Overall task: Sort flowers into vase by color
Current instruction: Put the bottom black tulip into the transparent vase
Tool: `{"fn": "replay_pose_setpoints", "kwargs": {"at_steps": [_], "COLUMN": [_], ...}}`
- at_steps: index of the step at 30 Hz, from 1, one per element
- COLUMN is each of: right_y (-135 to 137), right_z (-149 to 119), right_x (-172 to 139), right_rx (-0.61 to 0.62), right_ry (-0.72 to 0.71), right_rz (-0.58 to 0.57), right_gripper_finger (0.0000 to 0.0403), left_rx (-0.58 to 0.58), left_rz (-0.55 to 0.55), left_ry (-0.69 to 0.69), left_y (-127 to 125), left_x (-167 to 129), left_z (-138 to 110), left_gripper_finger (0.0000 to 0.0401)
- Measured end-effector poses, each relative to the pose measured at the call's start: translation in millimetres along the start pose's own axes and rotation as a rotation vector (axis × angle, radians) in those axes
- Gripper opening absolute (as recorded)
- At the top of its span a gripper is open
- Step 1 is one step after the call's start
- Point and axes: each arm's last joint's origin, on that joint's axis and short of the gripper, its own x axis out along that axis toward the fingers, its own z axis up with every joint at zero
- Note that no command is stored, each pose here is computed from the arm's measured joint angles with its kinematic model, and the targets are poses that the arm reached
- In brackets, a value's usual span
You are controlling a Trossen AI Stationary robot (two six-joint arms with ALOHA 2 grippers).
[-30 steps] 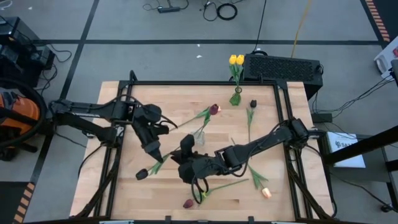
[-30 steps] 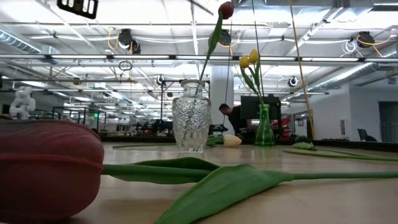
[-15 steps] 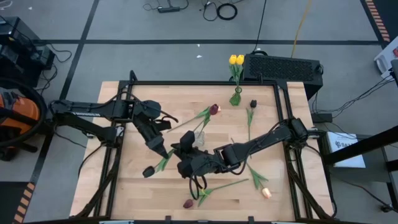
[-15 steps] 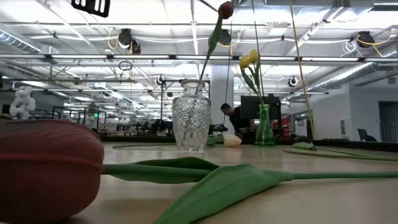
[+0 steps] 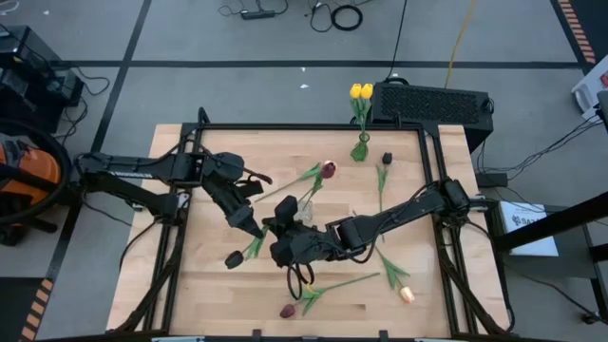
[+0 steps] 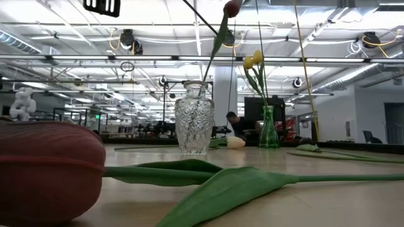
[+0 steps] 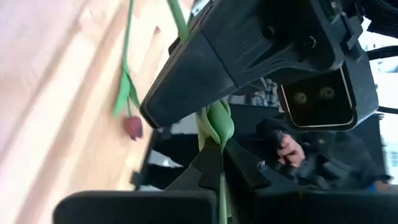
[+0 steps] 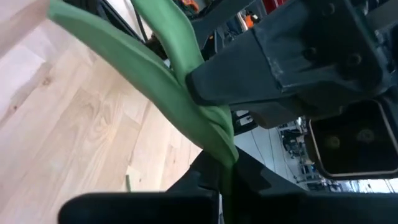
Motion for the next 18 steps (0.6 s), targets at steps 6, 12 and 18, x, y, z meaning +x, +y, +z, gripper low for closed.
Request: {"fn": "replay_pose_setpoints", "kwargs": {"at_steps": [6, 12, 18], "right_y": [1.0, 0.0, 1.2], "right_z": [-1.3, -1.4, -2.2], "right_x": [1.1, 2.2, 2.0], "right_rx": [0.008, 0.057, 0.108], "right_ry": [0.012, 0.002, 0.009], "right_rz": [-0.002, 0.001, 0.010], "right_gripper_finger": [0.0002, 0.0001, 0.0001], "left_rx": [0.052, 0.174, 0.287], "left_rz": [0.045, 0.057, 0.066], "left_ry": [-0.061, -0.077, -0.075], "left_y": [1.2, 1.2, 1.9], "left_x": [-0.2, -0.3, -0.4], "left_z": [1.4, 2.4, 2.9], "left_gripper_finger": [0.0044, 0.0078, 0.0109]}}
